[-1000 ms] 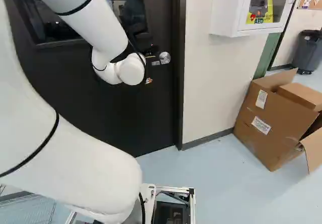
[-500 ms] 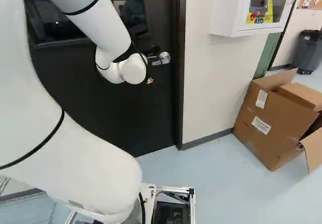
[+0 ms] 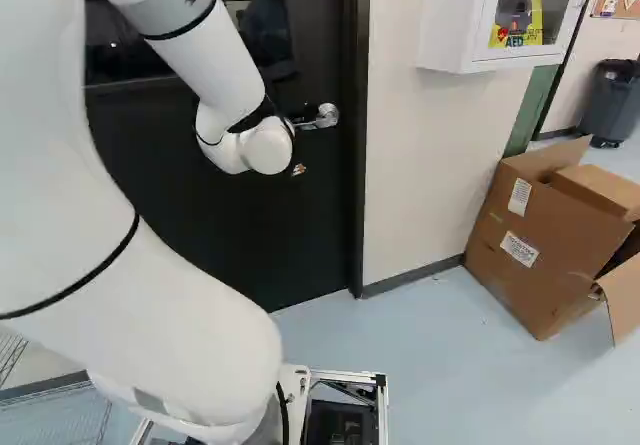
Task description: Open the door and move inside
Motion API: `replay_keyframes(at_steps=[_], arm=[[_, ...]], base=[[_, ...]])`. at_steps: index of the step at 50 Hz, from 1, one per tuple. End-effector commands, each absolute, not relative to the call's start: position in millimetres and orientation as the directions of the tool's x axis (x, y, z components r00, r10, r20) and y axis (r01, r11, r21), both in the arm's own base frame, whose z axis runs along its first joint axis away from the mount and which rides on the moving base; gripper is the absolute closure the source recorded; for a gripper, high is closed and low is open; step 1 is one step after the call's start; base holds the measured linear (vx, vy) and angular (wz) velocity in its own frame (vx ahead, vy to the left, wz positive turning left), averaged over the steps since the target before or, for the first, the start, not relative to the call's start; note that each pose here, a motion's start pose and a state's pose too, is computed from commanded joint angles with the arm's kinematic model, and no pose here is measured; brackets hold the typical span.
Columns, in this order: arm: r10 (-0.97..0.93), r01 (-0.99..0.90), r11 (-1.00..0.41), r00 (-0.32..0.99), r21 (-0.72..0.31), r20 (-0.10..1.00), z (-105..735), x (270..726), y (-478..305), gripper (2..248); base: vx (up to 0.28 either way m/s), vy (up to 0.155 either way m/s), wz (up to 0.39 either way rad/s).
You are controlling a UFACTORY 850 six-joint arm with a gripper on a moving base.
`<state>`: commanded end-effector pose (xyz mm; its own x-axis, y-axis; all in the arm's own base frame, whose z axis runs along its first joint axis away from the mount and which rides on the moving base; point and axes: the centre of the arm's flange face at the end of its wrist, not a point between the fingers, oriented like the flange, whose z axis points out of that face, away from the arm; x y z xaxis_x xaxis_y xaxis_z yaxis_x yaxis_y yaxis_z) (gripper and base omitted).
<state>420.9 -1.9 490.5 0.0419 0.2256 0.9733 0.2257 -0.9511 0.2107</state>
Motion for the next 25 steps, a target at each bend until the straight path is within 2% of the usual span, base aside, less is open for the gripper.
replay_keyframes(at_steps=[25], arm=[[0.222,0.241,-0.951,0.100,0.193,0.970,465,422,0,3]], base=[[0.000,0.000,0.000]])
